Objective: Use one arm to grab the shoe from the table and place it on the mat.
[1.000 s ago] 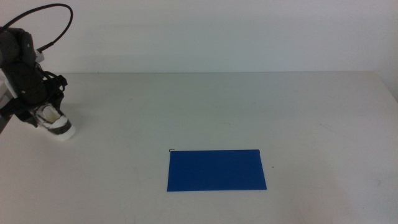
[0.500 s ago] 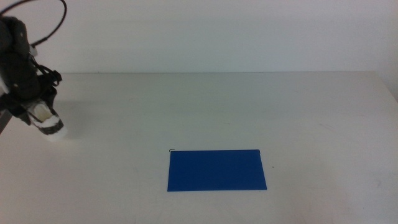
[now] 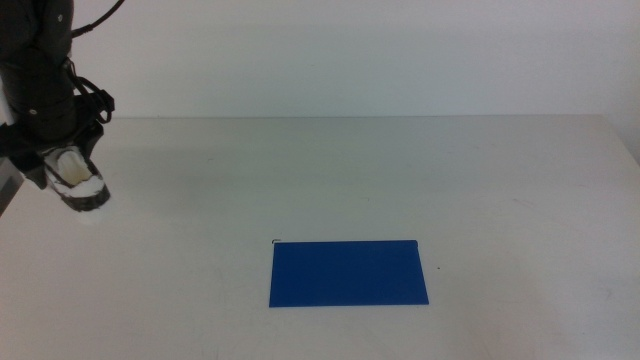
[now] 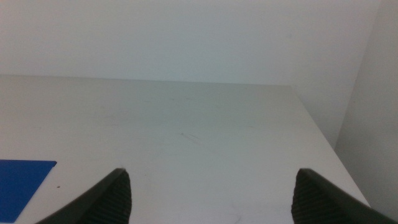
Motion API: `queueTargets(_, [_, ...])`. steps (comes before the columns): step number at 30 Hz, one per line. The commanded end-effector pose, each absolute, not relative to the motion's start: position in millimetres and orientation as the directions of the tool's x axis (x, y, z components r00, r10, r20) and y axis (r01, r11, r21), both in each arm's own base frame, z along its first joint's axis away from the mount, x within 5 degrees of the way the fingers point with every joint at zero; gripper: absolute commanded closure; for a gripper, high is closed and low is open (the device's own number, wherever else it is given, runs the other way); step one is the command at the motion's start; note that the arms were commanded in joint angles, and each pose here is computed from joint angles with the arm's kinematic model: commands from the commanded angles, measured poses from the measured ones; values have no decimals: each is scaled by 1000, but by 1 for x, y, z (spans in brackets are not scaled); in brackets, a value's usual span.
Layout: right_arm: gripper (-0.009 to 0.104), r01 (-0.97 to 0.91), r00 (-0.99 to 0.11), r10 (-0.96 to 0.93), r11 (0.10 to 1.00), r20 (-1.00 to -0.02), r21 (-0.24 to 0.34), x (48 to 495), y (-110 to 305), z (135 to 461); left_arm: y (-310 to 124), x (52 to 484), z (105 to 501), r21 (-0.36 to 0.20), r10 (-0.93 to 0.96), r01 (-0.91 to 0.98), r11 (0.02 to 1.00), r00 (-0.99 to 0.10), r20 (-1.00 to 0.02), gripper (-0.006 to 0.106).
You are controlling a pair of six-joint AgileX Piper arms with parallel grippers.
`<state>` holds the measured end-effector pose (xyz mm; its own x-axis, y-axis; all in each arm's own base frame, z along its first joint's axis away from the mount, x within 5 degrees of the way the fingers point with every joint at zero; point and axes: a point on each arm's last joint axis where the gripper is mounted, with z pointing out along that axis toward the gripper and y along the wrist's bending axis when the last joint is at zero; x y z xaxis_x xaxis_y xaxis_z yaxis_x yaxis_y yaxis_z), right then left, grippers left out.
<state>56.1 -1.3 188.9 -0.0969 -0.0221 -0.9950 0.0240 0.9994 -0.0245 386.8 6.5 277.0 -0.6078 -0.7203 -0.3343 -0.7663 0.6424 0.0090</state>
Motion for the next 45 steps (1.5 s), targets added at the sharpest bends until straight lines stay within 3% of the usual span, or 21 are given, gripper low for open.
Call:
queueTargets(1, [29,27,12,-46,999,-999,-46,55,-1,201,-3,368,314,-89,-723,-767,635,-550,-419,102])
queueTargets(8, [29,27,12,-46,999,-999,-46,55,-1,201,-30,333,328,-153,-729,-751,642,-537,-424,102])
queueTargets(12, [29,27,12,-46,999,-999,-46,55,-1,201,-43,326,331,-160,-721,-743,650,-536,-440,102])
queueTargets(24, [29,27,12,-46,999,-999,-46,55,-1,201,-46,326,332,-142,-692,-727,672,-549,-469,102])
queueTargets(35, [29,27,12,-46,999,-999,-46,55,-1,201,-36,329,337,-73,-616,-717,693,-537,-577,102])
queueTargets(45, [29,27,12,-46,999,-999,-46,55,-1,201,-49,326,331,-162,-716,-737,656,-540,-443,102])
